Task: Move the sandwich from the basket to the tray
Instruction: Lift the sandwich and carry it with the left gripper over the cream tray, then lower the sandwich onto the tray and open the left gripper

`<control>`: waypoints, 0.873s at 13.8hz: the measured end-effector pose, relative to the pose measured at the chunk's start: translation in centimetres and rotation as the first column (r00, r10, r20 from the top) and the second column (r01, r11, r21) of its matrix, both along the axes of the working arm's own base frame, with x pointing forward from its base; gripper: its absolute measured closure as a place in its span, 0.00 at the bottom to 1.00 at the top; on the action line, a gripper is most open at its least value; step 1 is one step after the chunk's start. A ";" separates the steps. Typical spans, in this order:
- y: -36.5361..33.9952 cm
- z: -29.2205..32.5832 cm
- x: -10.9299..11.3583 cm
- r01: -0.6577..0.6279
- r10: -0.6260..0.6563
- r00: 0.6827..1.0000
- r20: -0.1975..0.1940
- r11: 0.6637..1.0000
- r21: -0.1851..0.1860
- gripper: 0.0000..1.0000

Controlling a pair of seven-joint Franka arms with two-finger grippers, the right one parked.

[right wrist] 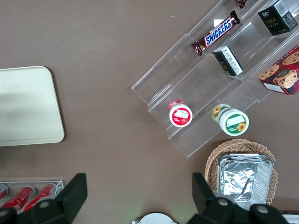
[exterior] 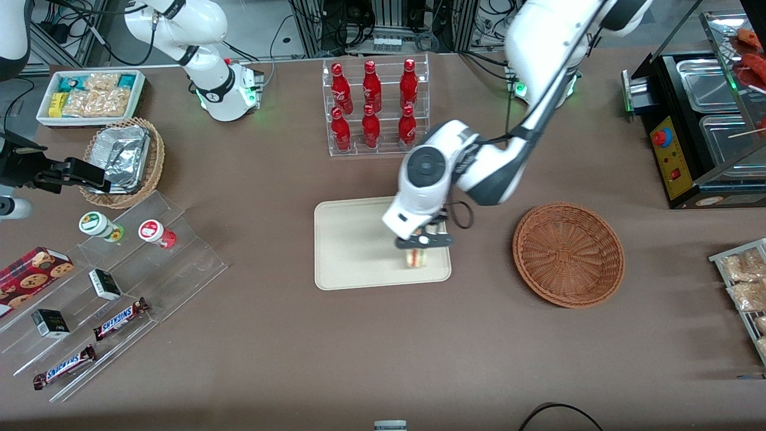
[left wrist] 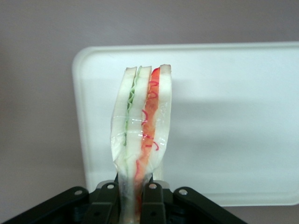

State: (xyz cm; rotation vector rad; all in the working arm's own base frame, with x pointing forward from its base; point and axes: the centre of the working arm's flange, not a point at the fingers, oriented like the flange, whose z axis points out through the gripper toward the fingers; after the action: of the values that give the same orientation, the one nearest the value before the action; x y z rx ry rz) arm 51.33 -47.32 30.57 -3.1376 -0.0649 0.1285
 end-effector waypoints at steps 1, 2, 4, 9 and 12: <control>-1.6 -0.6 -0.7 0.001 -0.001 1.000 -0.003 1.000 -0.002 0.84; -2.8 -1.2 -1.2 0.003 -0.003 1.000 -0.006 1.000 -0.004 0.84; -4.5 -2.2 -1.7 0.002 -0.002 1.000 -0.010 1.000 -0.009 0.84; -6.1 -5.3 -1.6 -0.039 0.039 0.999 -0.031 0.999 -0.002 0.84; -6.1 -6.0 -1.5 -0.044 0.044 0.998 -0.037 0.999 0.002 0.84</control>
State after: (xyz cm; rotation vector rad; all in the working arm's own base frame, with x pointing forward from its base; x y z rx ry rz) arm 49.81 -53.45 24.57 -3.1324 -0.1342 0.1859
